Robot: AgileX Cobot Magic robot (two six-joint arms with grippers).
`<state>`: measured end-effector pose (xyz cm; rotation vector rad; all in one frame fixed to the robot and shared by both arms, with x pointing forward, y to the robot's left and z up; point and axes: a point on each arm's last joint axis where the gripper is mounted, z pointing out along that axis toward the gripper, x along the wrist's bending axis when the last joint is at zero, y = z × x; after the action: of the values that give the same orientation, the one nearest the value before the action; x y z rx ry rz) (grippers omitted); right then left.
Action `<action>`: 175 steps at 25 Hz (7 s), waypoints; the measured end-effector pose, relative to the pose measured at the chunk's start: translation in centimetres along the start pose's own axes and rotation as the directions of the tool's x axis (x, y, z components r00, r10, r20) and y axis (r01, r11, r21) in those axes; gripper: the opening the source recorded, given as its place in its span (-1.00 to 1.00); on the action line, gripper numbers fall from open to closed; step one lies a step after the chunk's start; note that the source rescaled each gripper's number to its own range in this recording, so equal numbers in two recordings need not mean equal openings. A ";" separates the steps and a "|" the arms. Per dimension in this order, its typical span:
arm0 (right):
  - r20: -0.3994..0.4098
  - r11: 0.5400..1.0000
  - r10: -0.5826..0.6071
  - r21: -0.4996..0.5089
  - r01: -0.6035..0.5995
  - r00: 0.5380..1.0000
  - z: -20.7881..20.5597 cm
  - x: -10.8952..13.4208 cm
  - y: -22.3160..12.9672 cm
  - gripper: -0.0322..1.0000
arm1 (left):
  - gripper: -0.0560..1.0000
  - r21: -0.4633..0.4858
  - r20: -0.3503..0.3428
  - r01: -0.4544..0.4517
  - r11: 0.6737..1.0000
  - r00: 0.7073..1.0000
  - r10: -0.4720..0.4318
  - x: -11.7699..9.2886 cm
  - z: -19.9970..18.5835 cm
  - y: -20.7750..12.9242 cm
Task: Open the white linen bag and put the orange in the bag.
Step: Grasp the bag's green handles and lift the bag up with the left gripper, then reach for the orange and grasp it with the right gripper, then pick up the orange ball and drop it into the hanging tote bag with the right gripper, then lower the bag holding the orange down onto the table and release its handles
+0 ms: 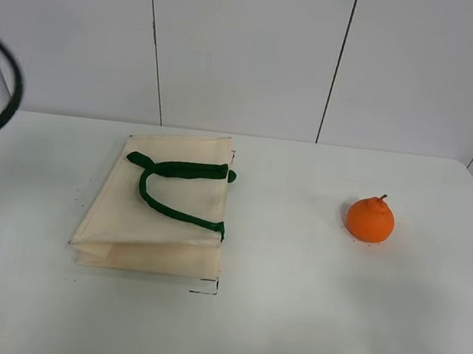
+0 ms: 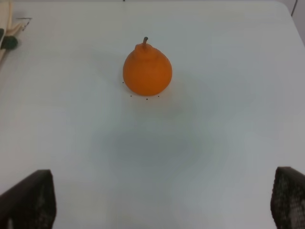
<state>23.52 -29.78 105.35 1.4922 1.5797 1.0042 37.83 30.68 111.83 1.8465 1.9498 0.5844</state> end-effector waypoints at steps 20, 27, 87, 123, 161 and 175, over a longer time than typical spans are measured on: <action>0.000 1.000 0.000 0.000 0.000 1.000 0.0 0.0 0.0 1.00 | 1.00 0.369 0.104 0.020 0.929 0.993 -0.063 -7.5 23.0 16.3; 0.000 1.000 0.000 0.000 0.000 1.000 0.0 0.0 0.0 1.00 | 1.00 0.396 0.134 -0.085 0.914 0.990 0.034 -14.7 27.4 14.6; -0.009 0.924 0.025 0.382 -0.019 1.000 13.8 0.0 10.1 1.00 | -0.89 -0.023 0.262 -0.193 0.981 0.946 0.192 -17.8 6.9 22.4; 0.012 0.480 0.069 0.876 -0.044 0.998 47.0 0.0 6.3 -0.44 | -0.89 -0.030 0.254 -0.194 0.981 0.947 0.195 -17.7 6.7 22.4; -0.524 0.806 0.338 0.590 0.047 0.782 43.6 24.2 9.0 -0.40 | -0.89 -0.029 0.260 -0.192 0.981 0.946 0.193 -17.7 6.7 22.4; -0.384 0.664 0.015 0.694 0.279 0.923 42.1 20.4 10.4 1.00 | -0.89 -0.028 0.262 -0.192 0.981 0.946 0.192 -17.8 6.6 22.4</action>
<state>64.69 -6.86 96.80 1.7160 2.5472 0.5616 61.16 14.17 118.48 2.0126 1.6092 0.3722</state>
